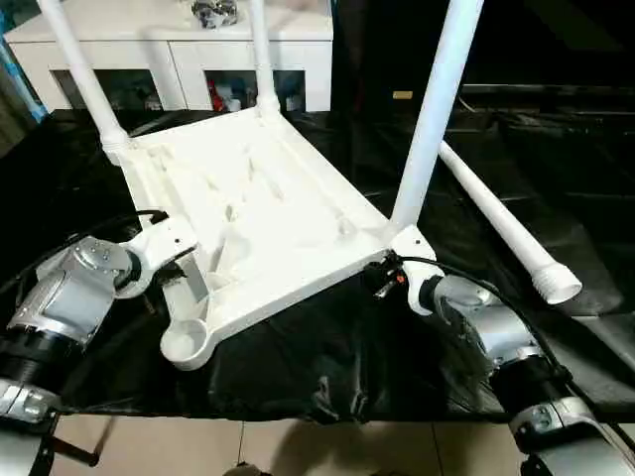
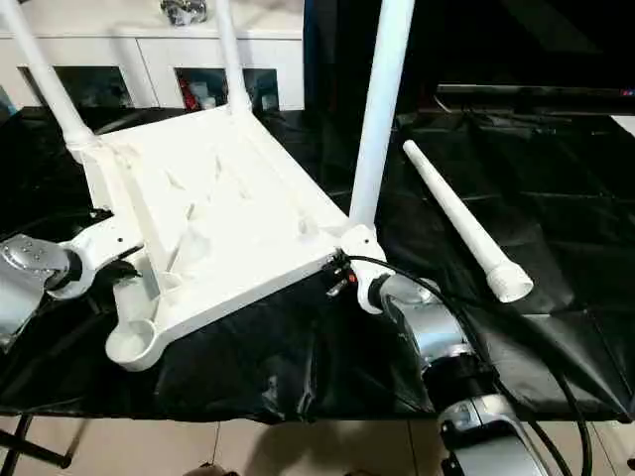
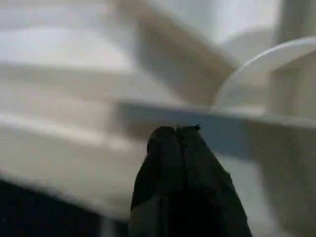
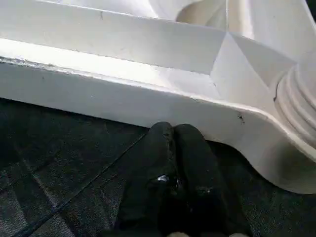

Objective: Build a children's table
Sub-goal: Rotate table base

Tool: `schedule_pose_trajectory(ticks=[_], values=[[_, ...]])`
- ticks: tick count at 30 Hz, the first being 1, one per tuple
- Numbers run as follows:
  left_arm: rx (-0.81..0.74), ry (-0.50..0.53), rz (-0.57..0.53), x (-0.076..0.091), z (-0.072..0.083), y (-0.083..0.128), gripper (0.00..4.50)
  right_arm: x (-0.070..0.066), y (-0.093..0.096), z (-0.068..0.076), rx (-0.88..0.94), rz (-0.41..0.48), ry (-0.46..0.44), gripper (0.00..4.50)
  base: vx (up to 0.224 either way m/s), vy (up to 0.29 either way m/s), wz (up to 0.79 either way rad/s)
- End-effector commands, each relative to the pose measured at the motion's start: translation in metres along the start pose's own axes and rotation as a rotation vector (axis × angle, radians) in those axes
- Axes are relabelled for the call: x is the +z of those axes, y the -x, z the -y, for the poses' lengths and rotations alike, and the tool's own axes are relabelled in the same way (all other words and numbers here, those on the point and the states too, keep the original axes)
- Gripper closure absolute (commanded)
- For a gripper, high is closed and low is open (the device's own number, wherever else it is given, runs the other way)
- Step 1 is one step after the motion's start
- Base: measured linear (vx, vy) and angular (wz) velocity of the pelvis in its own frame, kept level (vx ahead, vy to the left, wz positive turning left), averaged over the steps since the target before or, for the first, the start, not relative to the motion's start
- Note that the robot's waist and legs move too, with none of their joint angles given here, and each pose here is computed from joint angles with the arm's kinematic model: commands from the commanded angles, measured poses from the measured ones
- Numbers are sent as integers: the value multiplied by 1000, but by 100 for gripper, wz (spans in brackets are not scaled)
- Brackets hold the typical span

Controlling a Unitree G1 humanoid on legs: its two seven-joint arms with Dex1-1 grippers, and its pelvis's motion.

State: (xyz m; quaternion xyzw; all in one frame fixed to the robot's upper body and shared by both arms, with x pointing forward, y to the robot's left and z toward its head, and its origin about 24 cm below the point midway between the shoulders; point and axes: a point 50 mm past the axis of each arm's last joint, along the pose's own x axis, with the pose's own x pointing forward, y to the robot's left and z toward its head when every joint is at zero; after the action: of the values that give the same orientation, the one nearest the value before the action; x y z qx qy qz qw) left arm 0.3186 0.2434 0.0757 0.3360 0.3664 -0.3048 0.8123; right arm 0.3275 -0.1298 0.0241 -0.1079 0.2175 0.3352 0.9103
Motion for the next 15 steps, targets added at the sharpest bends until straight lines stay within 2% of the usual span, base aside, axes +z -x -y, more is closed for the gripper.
schedule_pose_trajectory(ticks=[1, 2, 3, 6, 9, 10, 15], values=[[-81, -21, 6, 3, 9, -6, 450, 8, -4, 1, -7, 17, 28, 443, 0, 0, 0], [-81, -21, 6, 3, 9, -6, 450, 8, -4, 1, -7, 17, 28, 443, 0, 0, 0], [-153, -49, -13, 2, 17, -10, 450, 10, -7, 1, -14, 22, 34, 443, 0, 0, 0], [-250, -87, -24, 3, 27, -12, 450, 12, -11, 1, -21, 27, 35, 443, 0, 0, 0], [-416, -138, 20, 14, 43, -11, 450, 19, -17, 2, -38, 45, 31, 443, 0, 0, 0], [-481, -143, 65, 23, 51, -10, 450, 23, -20, 2, -38, 52, 36, 443, 0, 0, 0], [-558, -127, 160, 42, 62, -9, 450, 29, -27, -2, -29, 66, 37, 443, 0, 0, 0]])
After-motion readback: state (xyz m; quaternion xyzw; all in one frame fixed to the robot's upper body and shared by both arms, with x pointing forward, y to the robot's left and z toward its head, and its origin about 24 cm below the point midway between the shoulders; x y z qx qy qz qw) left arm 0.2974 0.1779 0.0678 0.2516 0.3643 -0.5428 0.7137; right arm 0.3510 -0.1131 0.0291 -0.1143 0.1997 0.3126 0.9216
